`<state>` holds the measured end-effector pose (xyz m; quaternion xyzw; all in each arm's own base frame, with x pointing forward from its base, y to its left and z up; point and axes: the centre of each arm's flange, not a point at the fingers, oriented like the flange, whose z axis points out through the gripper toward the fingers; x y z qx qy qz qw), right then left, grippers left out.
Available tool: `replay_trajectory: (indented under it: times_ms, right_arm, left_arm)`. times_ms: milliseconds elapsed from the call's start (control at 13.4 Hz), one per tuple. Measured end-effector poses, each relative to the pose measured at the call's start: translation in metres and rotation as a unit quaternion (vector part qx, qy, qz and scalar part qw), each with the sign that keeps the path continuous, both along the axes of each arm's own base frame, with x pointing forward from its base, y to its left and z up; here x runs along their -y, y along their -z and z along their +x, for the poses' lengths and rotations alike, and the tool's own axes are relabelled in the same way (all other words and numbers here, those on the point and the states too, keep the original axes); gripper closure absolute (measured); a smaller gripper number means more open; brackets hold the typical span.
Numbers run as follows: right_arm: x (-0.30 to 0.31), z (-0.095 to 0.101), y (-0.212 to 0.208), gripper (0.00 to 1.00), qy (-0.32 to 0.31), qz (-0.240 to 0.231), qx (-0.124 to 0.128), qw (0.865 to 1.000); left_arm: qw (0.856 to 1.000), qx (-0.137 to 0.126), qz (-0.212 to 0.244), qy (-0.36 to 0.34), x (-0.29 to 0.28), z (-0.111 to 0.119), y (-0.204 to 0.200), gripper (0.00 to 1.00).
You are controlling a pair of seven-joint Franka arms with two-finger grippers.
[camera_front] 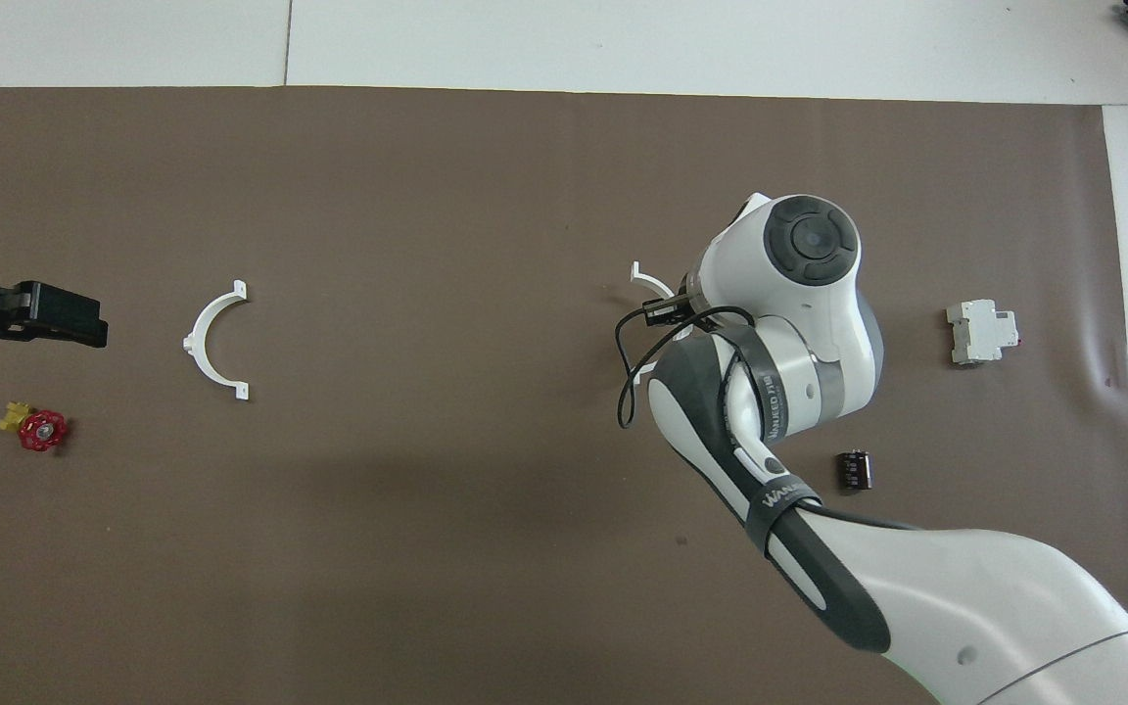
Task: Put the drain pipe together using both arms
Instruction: 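Carry the white half-ring with the right gripper toward the table center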
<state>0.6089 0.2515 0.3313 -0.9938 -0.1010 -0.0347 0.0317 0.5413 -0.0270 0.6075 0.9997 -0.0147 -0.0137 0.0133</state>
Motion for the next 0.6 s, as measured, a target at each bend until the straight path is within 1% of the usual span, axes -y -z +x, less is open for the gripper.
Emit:
replay_trajectory:
  times_ms: [298, 595]
  right_arm:
    - [-0.053, -0.019, 0.027, 0.80, 0.002, 0.001, 0.004, 1.000]
    - [-0.068, -0.027, 0.031, 0.80, -0.011, 0.002, 0.010, 1.000]
  left_arm:
    - [1.000, 0.000, 0.000, 0.000, 0.000, 0.000, 0.001, 0.00]
    - [1.000, 0.009, 0.000, -0.001, 0.000, 0.001, 0.010, 0.00]
